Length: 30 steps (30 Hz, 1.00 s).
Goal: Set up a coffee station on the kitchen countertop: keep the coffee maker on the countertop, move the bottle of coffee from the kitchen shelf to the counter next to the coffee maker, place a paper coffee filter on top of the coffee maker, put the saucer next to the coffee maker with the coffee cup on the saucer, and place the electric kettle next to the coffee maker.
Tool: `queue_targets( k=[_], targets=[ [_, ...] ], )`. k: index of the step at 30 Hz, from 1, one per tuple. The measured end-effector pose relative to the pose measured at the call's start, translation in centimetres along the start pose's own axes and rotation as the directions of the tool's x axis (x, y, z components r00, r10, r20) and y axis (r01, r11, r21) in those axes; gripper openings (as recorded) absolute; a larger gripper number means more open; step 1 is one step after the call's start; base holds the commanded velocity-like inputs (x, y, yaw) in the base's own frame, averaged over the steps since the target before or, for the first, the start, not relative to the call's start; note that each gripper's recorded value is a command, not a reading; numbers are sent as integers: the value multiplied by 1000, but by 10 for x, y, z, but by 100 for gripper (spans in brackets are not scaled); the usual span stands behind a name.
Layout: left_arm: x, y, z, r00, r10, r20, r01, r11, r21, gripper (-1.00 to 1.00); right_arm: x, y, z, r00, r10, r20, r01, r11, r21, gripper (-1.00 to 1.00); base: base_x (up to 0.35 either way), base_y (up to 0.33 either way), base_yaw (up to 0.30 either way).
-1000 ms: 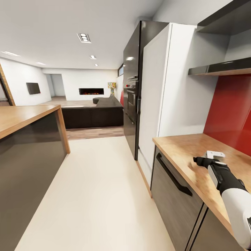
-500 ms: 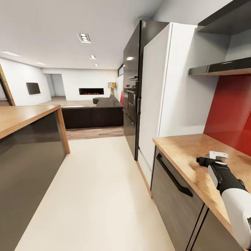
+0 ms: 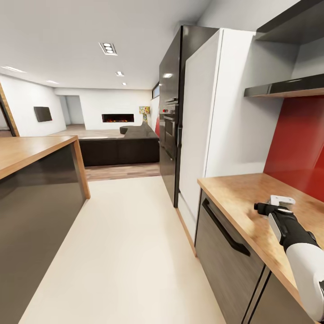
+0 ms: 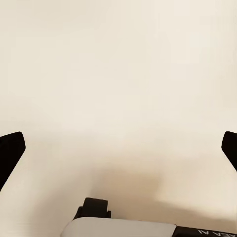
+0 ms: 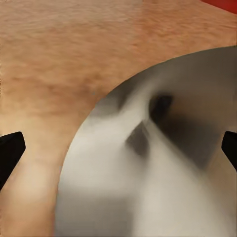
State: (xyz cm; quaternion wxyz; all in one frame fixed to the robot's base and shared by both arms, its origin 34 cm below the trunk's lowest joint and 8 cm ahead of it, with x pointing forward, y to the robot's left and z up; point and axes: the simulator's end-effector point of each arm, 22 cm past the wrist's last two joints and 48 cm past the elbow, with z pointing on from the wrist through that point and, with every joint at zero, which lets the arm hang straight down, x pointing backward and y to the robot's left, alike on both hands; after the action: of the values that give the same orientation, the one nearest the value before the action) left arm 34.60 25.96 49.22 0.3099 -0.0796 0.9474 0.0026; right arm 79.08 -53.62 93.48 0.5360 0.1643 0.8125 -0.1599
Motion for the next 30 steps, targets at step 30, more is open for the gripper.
queue_targets(
  k=[30],
  targets=[
    [0,0,0,1000,0,0,0,1000,0,100,3,14,-1,1000,5,-3,-5,1000,-17,100,8,20,0]
  ],
)
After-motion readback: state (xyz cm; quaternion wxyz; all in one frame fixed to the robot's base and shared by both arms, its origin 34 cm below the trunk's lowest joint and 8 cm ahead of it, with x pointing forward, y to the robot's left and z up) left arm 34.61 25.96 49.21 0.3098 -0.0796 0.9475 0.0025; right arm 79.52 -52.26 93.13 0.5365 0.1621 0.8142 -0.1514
